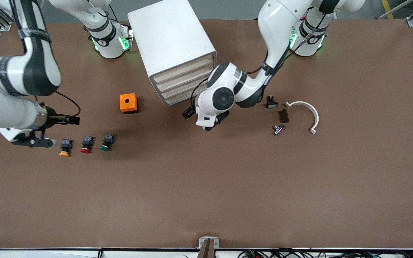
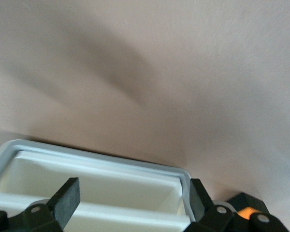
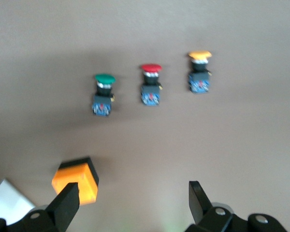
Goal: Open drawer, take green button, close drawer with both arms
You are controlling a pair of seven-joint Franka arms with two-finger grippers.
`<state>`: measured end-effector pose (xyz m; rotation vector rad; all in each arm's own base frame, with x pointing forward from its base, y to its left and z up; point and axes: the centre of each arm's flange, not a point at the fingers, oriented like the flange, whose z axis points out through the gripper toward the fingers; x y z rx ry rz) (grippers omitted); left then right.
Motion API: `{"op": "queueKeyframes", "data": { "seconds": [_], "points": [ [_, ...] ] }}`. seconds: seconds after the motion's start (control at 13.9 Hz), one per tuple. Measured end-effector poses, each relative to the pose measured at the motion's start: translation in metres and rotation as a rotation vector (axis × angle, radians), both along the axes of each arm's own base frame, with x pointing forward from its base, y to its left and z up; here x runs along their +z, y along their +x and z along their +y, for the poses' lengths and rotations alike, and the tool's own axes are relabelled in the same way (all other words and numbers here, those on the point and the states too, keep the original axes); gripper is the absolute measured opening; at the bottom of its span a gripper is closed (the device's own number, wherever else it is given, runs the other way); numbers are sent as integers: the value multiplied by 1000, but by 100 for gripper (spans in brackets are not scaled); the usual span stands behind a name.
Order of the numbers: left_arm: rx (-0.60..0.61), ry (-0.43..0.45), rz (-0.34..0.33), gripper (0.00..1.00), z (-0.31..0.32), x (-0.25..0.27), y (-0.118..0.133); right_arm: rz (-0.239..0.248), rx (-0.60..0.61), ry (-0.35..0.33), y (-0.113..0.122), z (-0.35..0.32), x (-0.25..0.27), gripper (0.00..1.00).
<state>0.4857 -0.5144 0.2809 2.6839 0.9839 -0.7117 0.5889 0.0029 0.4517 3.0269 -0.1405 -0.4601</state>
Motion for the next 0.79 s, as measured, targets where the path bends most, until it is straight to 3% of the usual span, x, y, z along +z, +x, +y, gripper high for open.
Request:
{"op": "queueKeyframes", "data": {
  "seconds": [0.29,0.79],
  "points": [
    [-91,-26,-7,100,83,86,46,9,7,18,1,-29,64,100],
    [-326,-4,-89,100,249,188,76,-30,-10,47,-3,-106,91,100]
  ]
}}
